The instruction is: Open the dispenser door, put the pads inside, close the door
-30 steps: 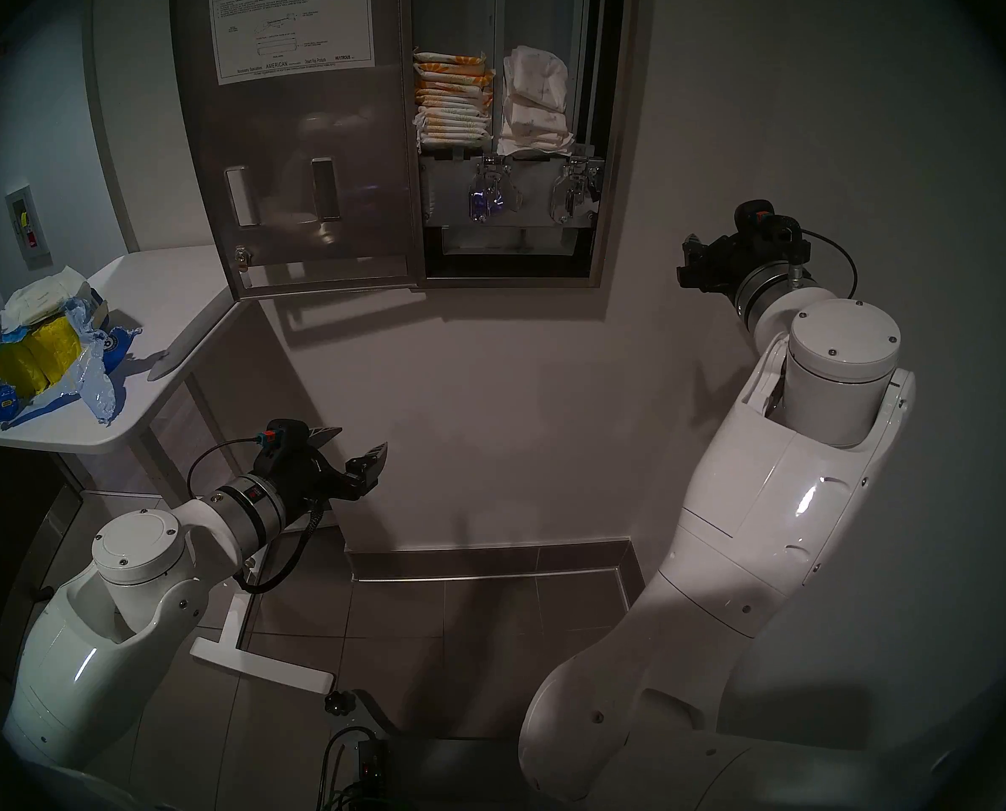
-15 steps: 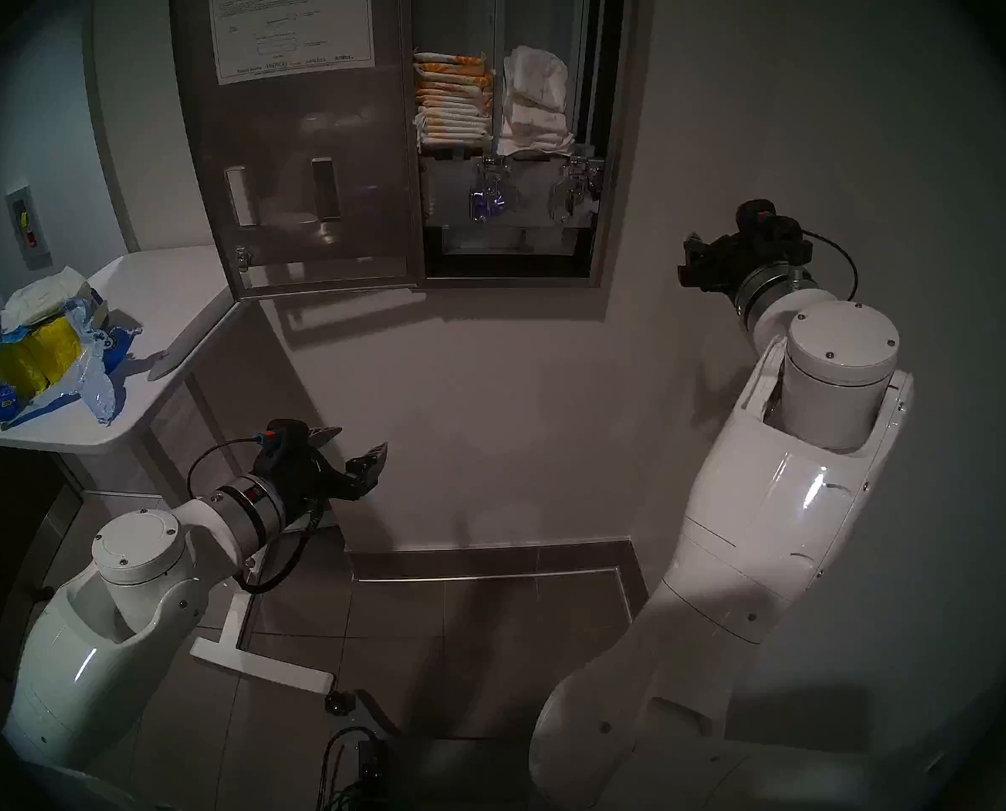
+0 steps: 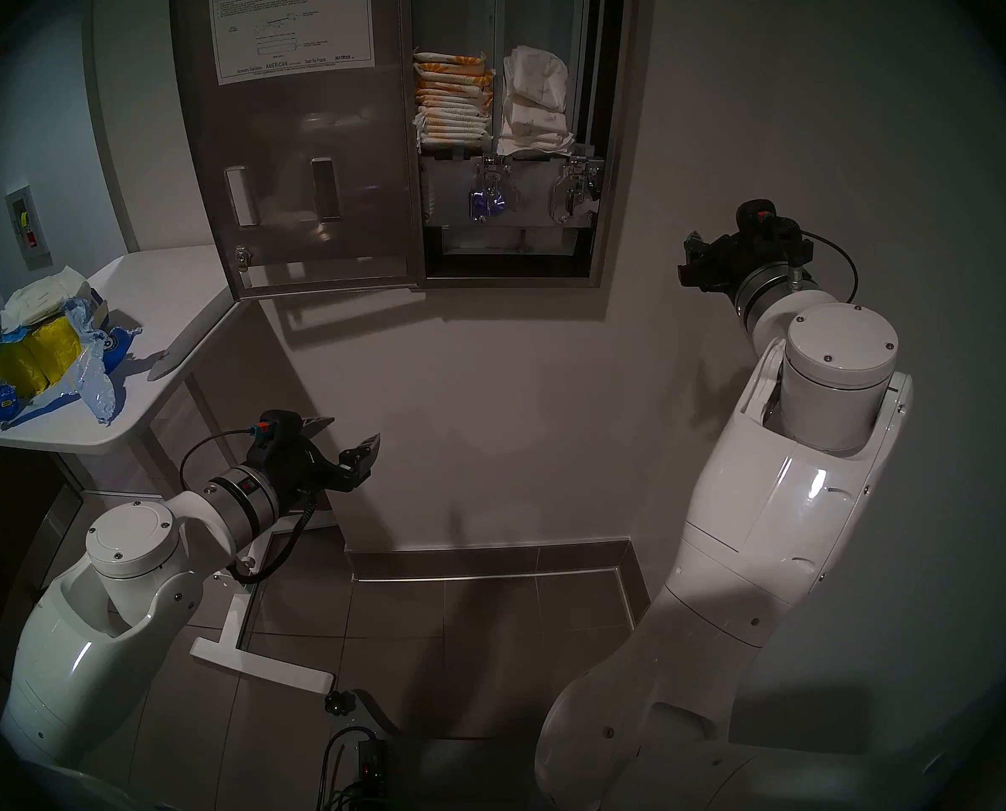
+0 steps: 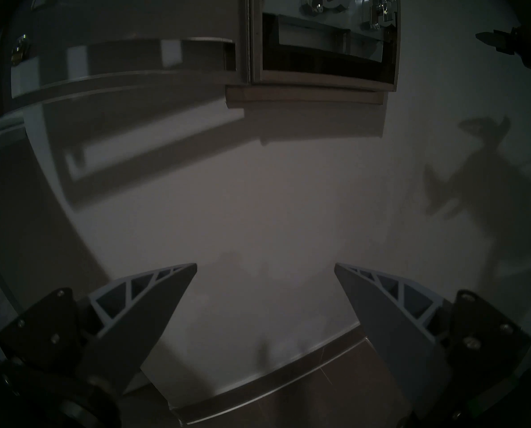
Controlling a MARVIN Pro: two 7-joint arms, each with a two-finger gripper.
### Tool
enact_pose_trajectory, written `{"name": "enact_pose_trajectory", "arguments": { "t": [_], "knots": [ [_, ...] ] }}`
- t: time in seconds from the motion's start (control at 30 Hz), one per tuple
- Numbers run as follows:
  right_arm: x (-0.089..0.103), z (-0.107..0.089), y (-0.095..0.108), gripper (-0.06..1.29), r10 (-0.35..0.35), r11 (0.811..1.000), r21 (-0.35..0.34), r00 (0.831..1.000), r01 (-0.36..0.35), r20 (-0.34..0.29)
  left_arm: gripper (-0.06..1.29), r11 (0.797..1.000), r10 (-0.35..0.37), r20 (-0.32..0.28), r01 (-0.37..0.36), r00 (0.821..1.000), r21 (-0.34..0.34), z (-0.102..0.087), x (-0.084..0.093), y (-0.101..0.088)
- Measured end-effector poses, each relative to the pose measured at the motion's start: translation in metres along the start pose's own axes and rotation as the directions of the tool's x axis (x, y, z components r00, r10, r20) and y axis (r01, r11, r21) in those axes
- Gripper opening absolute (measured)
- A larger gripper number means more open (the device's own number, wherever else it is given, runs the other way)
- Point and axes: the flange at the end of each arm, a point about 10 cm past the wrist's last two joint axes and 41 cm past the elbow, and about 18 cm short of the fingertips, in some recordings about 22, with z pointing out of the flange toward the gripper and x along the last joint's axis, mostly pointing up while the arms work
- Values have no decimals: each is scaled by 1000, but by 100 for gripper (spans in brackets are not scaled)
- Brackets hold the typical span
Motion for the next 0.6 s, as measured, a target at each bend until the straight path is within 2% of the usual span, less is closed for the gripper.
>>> {"name": "enact_pose_trajectory", "arguments": {
  "t": [0.4,0.6],
  "knots": [
    [-1,0,0,92,-1,1000,-1,1000,1,0,121,993,116,-104,-113,988,36,-8,48,-23],
    [-1,0,0,92,-2,1000,-1,1000,2,-1,121,985,163,-148,-151,975,86,-14,73,-45]
  ]
}}
